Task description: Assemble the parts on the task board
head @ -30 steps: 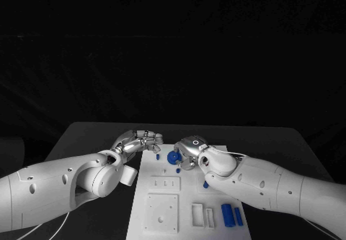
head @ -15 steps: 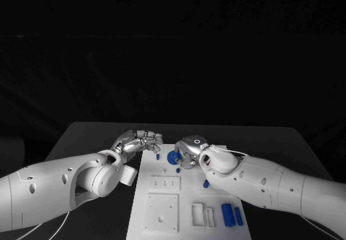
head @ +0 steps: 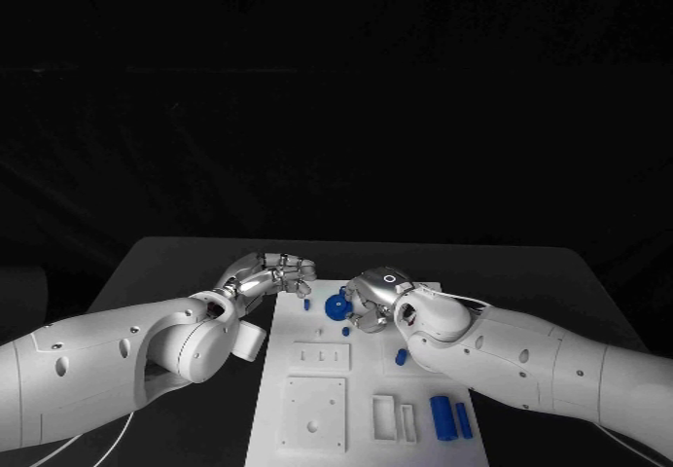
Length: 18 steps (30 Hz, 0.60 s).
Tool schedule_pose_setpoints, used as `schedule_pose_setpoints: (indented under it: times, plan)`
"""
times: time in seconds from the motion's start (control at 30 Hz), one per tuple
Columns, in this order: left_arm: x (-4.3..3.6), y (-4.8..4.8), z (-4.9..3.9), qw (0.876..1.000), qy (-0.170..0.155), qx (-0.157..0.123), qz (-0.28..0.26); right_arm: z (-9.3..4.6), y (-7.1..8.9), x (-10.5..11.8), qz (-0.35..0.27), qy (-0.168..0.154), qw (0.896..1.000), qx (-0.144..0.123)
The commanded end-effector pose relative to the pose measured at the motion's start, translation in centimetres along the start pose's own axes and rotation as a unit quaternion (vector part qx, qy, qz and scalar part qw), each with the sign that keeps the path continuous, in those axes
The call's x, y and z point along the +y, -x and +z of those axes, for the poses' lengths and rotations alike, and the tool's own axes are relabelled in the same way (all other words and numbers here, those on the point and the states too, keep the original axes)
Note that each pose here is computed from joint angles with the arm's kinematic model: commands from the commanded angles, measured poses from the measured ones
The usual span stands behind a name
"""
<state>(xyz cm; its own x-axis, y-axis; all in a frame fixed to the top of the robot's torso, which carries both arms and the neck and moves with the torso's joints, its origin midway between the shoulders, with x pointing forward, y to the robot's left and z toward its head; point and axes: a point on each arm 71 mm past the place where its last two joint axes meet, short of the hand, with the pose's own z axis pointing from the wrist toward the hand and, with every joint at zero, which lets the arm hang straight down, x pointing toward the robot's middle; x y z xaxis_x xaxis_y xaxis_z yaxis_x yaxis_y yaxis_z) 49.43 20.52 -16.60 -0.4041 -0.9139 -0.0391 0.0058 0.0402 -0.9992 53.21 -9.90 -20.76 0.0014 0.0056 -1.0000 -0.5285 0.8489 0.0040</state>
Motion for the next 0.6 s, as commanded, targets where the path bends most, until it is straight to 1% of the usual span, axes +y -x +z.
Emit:
schedule_pose_setpoints:
  times: [0.03,0.2,0.37,0.47,0.5,0.6]
  plan:
    - [-0.19,-0.20,0.02,1.000,-0.005,0.007,-0.001,-0.1,-0.1,0.0,-0.002,-0.001,1.000,0.005]
    - [-0.19,-0.18,0.00,1.000,-0.005,0.006,-0.001,-0.3,0.1,-0.2,-0.001,-0.004,1.000,-0.003]
    - [-0.19,-0.05,-0.04,1.000,-0.005,0.005,0.000,-0.8,0.7,-0.6,0.011,-0.003,0.999,-0.033]
    - [-0.18,0.08,-0.09,1.000,-0.005,0.003,0.000,-1.4,1.6,-1.3,0.036,-0.002,0.997,-0.062]
    - [-0.19,0.13,-0.11,1.000,-0.006,0.003,0.000,-1.8,2.2,-1.7,0.051,-0.001,0.996,-0.075]
    - [-0.20,0.25,-0.11,1.000,-0.008,0.002,0.001,-2.6,3.5,-2.7,0.074,0.001,0.993,-0.090]
